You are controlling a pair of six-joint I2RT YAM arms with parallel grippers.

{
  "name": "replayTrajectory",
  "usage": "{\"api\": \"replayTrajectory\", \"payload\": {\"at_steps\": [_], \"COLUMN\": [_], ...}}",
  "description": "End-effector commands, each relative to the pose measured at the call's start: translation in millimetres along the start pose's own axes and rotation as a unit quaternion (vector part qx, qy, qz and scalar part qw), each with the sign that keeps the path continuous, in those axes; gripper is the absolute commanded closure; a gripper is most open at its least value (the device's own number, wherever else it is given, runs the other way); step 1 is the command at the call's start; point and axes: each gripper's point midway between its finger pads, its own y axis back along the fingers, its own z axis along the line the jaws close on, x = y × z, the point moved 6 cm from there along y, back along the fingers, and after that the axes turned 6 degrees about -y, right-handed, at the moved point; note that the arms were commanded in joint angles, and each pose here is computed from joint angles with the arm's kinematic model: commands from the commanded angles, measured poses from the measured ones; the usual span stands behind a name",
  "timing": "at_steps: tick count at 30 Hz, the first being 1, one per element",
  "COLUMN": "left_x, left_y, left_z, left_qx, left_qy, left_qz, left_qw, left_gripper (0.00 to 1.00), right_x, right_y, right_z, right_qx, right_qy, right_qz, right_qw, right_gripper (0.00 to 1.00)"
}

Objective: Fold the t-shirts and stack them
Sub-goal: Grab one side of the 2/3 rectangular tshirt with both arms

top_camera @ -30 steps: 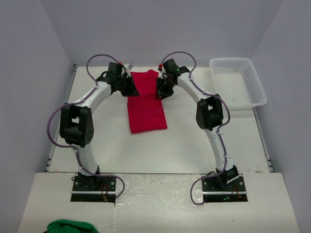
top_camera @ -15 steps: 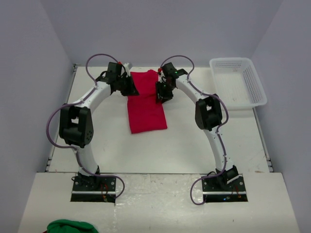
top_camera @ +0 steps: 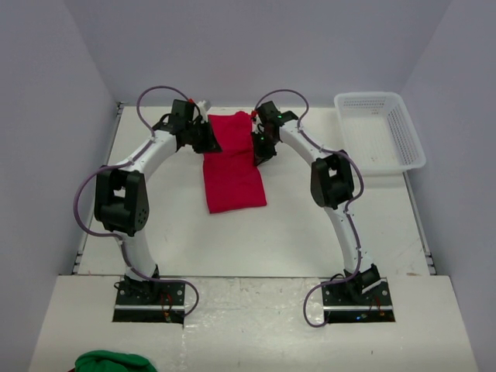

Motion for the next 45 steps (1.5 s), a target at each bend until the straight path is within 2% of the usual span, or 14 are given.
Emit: {"api": "replayTrajectory", "payload": {"at_steps": [1,14,22,45], "left_x": [-10.4,15.9,22.2,27.9], "left_y": [15.3,-10.5,-16.4,-13.7], "left_z": [-6.3,-4.4,-4.2,0.2], "left_qx": [0.012,0.032,0.029,0.004], "left_qy": [-0.024,-0.023,-0.024,-0.021], "left_qz": [-0.033,0.017,0.026,0.028], "left_qw": [0.999,0.999,0.999,0.999], "left_gripper": [1.0,1.0,1.0,1.0], "right_x": [-11.0,-21.1,-28.9,-44.4], "right_y": [20.0,38.7,50.8,28.0], "right_z": [17.9,30.0,43.0,41.6], "right_qx": [-0.007,0.0,-0.014,-0.011], "right_qy": [0.024,0.053,0.07,0.08], "right_qz": [-0.035,-0.082,-0.119,-0.139], "right_qw": [0.999,0.995,0.99,0.987], "right_gripper": [0.97,0.93,0.96,0.93]}}
